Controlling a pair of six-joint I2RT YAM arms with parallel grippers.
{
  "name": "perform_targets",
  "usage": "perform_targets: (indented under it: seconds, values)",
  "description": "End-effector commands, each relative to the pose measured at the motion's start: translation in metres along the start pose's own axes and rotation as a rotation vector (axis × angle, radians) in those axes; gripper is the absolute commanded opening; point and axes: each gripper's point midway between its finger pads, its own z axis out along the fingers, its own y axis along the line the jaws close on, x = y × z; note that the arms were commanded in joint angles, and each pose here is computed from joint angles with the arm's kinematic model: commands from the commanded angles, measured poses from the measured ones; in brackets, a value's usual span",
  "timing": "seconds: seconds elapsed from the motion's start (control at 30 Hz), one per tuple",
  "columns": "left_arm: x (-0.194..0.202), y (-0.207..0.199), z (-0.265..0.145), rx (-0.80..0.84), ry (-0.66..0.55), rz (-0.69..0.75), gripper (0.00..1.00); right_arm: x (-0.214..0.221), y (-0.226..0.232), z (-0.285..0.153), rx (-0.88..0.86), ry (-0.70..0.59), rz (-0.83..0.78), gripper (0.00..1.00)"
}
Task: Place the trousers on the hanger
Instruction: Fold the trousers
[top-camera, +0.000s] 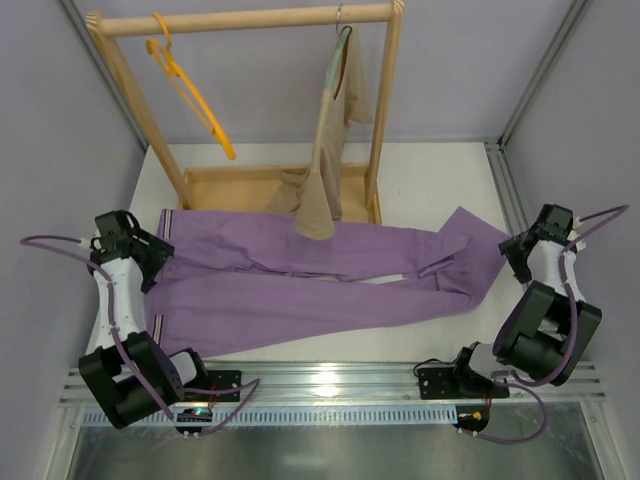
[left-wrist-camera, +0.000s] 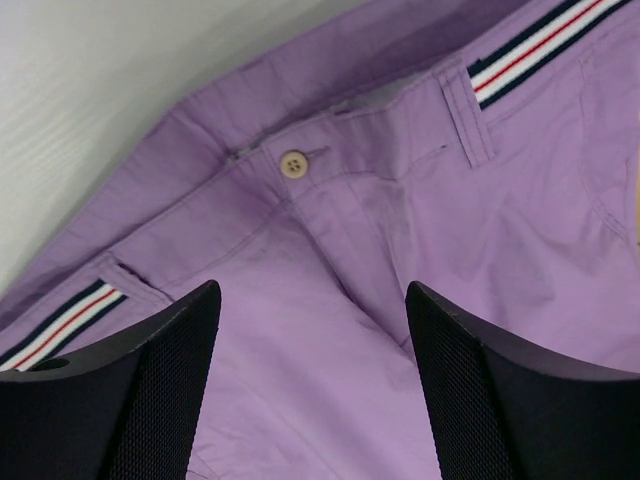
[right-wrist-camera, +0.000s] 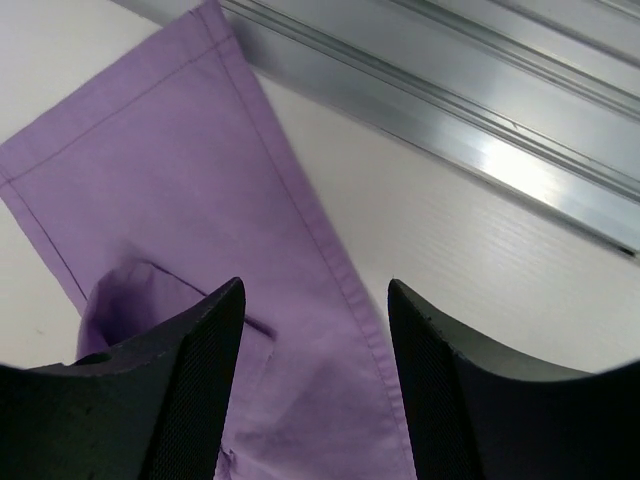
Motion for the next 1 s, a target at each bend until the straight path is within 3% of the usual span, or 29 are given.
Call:
perform_targets:
  seconds: [0.0,0.37,0.5,0.63,0.77,0.97]
  values:
    - [-0.004,-0.028,0.002,0.136,0.011,-0.041,0.75,-0.035,0.032,0.009,-0.088,-0.056,-0.046,0.62]
    - [-0.023,-0.031,-0.003,0.127,-0.056,-0.055,0.75,-0.024,0.040,0.067,-0.048,0.036,-0.064,0.62]
    - [-0.013,-0.021,0.012,0.082,-0.038,-0.078,0.75,-0.011,0.032,0.079,0.064,0.087,-0.123,0.61]
    - [-0.007,-0.019,0.021,0.077,-0.018,-0.097,0.75,-0.006,0.023,0.083,0.110,0.114,-0.138,0.41]
    - [-0.007,-0.014,0.023,0.052,-0.033,-0.113,0.74,0.000,0.012,0.084,0.158,0.132,-0.148,0.07]
    - [-0.015,-0.020,0.017,0.066,-0.049,-0.129,0.74,0.003,-0.019,0.074,0.292,0.134,-0.184,0.04]
